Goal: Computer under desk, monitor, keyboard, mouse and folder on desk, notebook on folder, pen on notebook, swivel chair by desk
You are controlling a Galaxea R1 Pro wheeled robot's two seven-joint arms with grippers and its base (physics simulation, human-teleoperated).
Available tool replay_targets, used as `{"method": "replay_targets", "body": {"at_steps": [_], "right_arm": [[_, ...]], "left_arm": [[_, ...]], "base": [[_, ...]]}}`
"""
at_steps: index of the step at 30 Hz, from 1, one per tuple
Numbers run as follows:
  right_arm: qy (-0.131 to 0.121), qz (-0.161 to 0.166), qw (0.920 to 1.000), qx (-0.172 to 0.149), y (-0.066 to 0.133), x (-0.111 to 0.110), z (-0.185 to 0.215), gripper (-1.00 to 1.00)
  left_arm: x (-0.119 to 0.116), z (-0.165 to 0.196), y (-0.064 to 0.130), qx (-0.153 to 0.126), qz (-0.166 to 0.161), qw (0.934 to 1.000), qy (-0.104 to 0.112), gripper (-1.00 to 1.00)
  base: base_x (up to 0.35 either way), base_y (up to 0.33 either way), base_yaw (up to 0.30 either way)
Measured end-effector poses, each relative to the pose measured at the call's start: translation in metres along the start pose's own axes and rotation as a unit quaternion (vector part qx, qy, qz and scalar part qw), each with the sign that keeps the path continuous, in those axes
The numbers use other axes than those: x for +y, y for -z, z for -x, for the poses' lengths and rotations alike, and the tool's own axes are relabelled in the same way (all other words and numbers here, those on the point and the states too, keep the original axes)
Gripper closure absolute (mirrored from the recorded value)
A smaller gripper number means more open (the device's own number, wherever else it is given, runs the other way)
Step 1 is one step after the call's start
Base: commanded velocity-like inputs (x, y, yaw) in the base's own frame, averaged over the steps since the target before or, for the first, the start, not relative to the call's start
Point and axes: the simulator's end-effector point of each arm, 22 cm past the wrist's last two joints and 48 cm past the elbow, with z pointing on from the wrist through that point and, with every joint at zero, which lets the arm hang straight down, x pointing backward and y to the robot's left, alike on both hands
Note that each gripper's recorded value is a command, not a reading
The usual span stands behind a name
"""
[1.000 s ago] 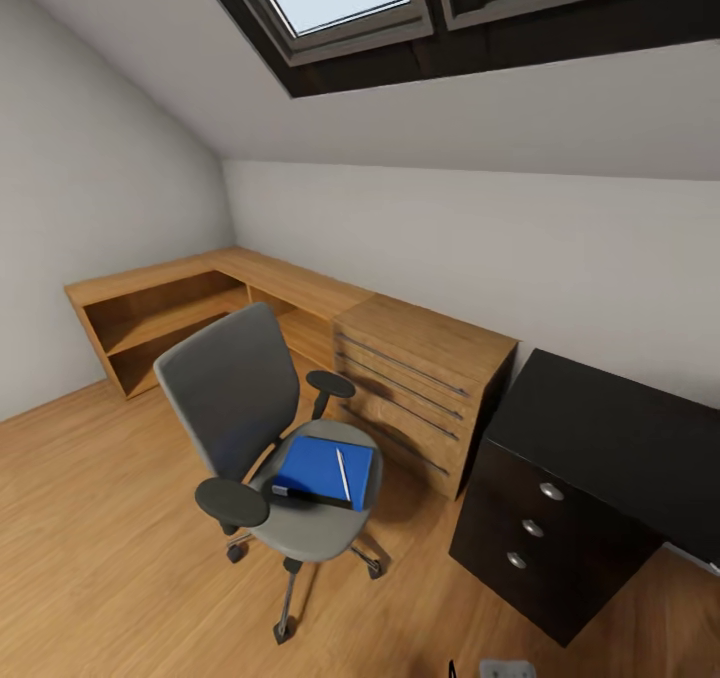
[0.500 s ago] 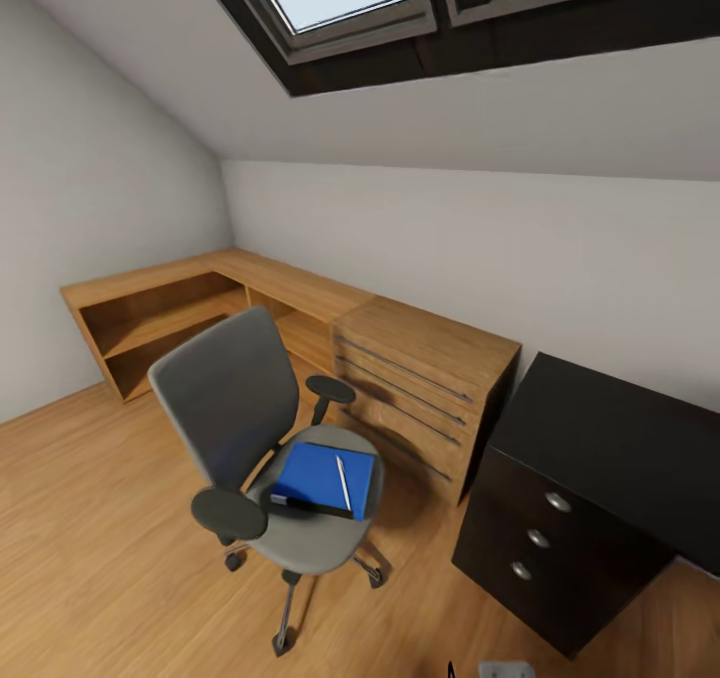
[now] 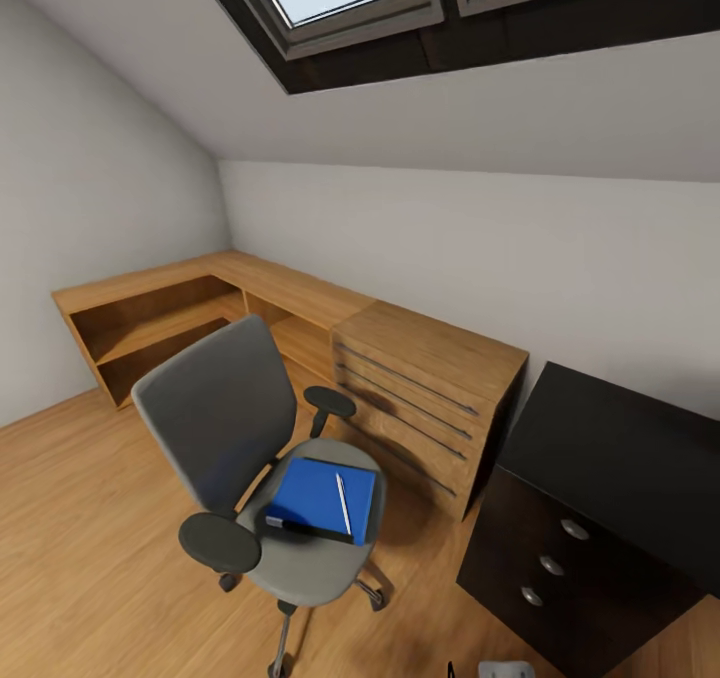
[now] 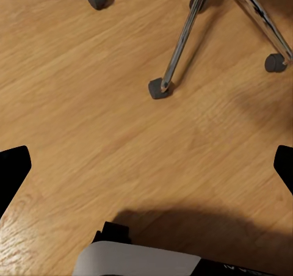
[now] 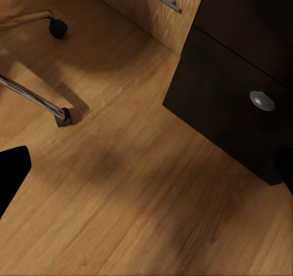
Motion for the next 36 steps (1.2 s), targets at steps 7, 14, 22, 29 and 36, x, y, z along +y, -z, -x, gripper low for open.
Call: {"method": "replay_targets", "body": {"at_steps": [7,14,22,29,36], "right_arm": [[0.000,0.000,1.0000,0.000,0.000,0.000,0.000,-1.00],[0.000,0.000,1.0000,0.000,0.000,0.000,0.000,-1.00],[-0.011,-0.002,0.9995,-0.031,0.000,-0.001,0.015,-1.00],[-0.017,-0.003,0.9984,-0.054,0.001,-0.002,0.027,-1.00],[-0.018,-0.004,0.9981,-0.059,0.002,-0.003,0.031,-1.00]], "left_arm": [[0.000,0.000,0.000,0.000,0.000,1.0000,0.000,-1.00],[0.000,0.000,0.000,0.000,0.000,1.0000,0.000,-1.00],[-0.001,0.003,0.000,-0.004,-0.001,1.0000,0.000,-1.00],[-0.002,0.006,0.000,-0.008,-0.002,1.0000,0.001,-1.00],[-0.003,0.009,-0.001,-0.011,-0.003,0.9999,0.001,-1.00]], "base": [[0.008,0.000,0.000],[0.000,0.000,0.028],[0.000,0.000,0.205],[0.000,0.000,0.197],[0.000,0.000,0.196]]}}
